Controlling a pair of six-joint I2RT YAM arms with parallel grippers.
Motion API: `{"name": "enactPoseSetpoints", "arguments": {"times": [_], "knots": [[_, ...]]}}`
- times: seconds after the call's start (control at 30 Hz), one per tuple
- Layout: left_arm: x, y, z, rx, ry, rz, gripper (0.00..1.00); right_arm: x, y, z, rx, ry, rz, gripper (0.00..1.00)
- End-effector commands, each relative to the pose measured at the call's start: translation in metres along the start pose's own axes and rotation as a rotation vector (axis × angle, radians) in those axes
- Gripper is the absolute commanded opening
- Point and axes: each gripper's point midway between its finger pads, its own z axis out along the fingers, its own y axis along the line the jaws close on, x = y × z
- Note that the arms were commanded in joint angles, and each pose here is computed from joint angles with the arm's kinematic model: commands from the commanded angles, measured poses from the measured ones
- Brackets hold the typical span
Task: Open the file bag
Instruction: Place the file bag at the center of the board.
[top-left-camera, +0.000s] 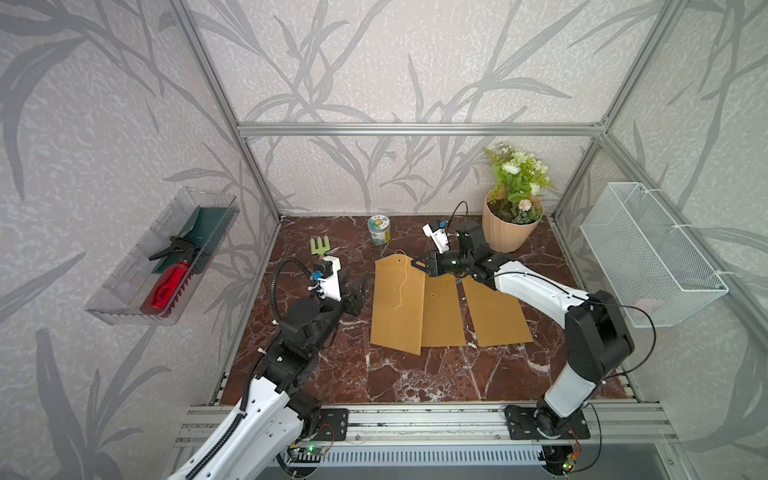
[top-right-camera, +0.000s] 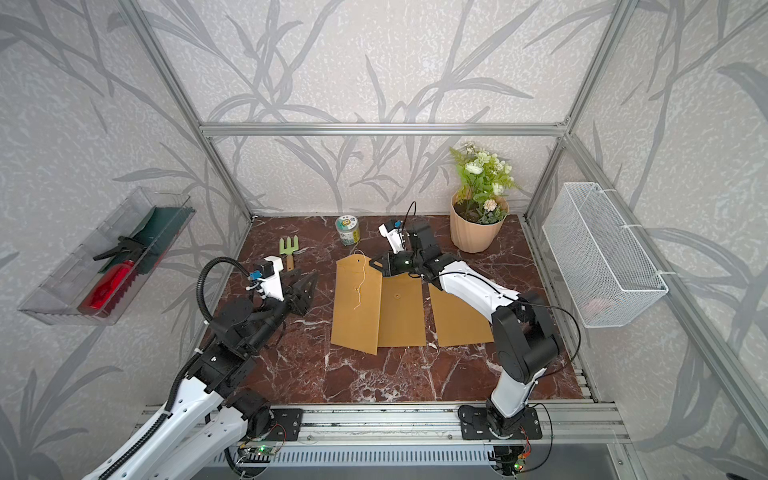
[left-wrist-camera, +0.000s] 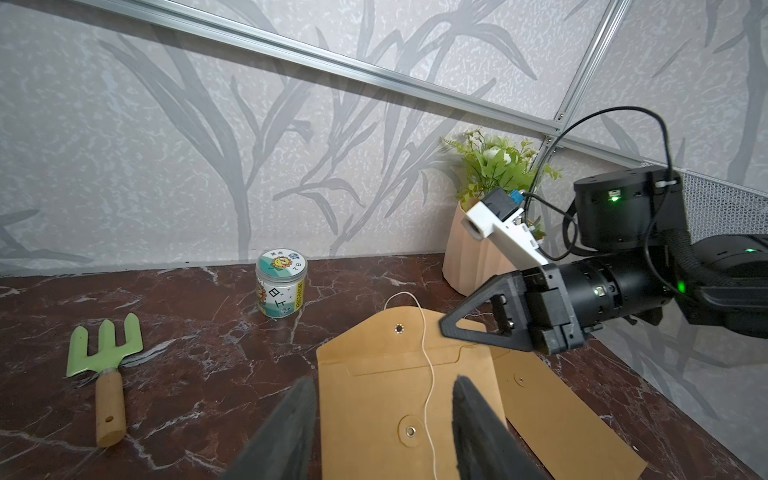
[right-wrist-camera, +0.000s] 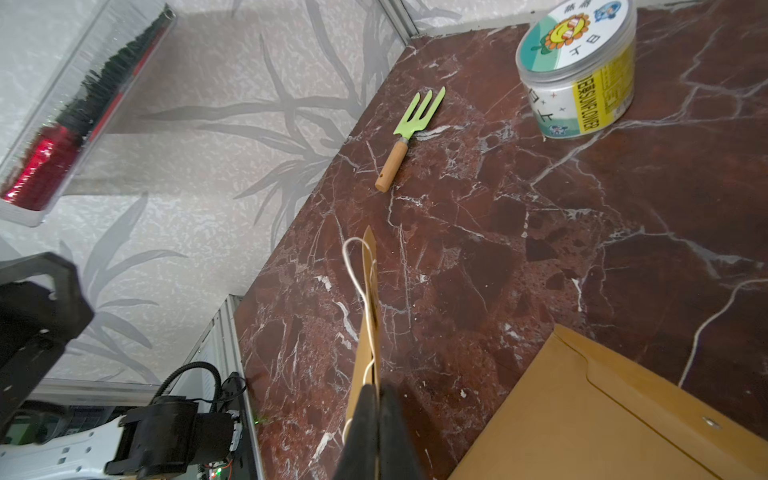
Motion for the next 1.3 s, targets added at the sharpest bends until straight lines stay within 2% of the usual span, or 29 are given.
{"name": "enactPoseSetpoints", "arguments": {"times": [0.0, 0.23, 0.87, 0.93, 1.07, 1.13, 1.27], "knots": [[-0.001, -0.002, 0.001, 0.015, -0.007, -0.005, 0.53, -0.013, -0.003, 0.016, 0.005, -0.033, -0.011, 0.0], [0.001, -0.001, 0.003, 0.011, 0.003, 0.001, 0.53, -0.005, -0.013, 0.045, 0.003, -0.001, 0.003, 0.0], [0.004, 0.0, 0.003, 0.008, 0.008, 0.003, 0.53, 0.004, -0.041, 0.09, 0.01, 0.06, 0.042, 0.01], [0.003, 0.0, 0.003, 0.005, 0.008, 0.004, 0.53, 0.005, -0.045, 0.094, 0.016, 0.065, 0.043, 0.08], [0.006, 0.007, 0.001, -0.027, 0.011, 0.005, 0.54, 0.004, -0.055, 0.1, 0.057, 0.065, 0.036, 0.38], [0.008, 0.013, -0.001, -0.06, 0.015, 0.009, 0.55, 0.0, -0.064, 0.095, 0.125, 0.052, 0.014, 0.51], [0.016, 0.038, -0.008, -0.198, 0.028, 0.018, 0.62, -0.009, -0.073, 0.071, 0.264, 0.024, -0.051, 0.68]]}}
